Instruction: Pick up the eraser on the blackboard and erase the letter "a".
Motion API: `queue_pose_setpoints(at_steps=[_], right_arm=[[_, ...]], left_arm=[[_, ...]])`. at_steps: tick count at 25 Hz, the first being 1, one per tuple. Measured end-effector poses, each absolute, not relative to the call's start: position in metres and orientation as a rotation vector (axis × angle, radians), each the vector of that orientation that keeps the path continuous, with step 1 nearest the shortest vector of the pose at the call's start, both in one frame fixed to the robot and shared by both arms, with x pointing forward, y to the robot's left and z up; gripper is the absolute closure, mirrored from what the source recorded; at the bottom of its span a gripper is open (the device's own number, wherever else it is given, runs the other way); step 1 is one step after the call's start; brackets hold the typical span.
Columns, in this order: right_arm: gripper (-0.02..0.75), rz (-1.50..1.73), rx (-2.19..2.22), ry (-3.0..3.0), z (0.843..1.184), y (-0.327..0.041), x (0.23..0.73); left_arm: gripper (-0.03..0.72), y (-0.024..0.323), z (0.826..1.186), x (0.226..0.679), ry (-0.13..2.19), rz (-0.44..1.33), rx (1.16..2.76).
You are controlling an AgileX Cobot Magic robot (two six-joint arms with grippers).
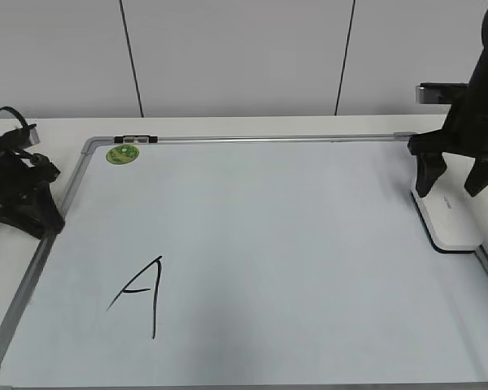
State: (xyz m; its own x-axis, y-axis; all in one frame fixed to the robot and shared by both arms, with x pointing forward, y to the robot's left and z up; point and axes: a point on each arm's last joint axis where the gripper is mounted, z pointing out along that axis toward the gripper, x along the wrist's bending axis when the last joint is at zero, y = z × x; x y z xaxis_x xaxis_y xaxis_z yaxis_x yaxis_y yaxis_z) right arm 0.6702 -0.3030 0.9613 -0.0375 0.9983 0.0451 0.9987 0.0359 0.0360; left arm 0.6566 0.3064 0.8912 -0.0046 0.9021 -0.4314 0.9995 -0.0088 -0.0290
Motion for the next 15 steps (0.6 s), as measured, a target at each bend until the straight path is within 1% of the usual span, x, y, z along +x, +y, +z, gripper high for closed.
queue_pose_setpoints(at_steps=[4,7,11,15], right_arm=[[0.137,-0.116,-2.17,-2.283,0.976,-0.303,0.668],[0.137,-0.156,-2.182,-2.307,0.992,-0.303,0.665],[0.141,-0.238,-2.205,-2.344,1.023,-0.302,0.657],[0.146,-0.324,-2.217,-2.39,1.053,-0.298,0.646]], left_arm=[[0.287,0.306,0.897,0.662,1.97,-0.484,1.991],[0.21,0.307,0.912,0.671,1.946,-0.465,1.99],[0.188,0.308,0.945,0.678,1.927,-0.363,1.961],[0.186,0.304,0.99,0.67,1.899,-0.219,2.006]])
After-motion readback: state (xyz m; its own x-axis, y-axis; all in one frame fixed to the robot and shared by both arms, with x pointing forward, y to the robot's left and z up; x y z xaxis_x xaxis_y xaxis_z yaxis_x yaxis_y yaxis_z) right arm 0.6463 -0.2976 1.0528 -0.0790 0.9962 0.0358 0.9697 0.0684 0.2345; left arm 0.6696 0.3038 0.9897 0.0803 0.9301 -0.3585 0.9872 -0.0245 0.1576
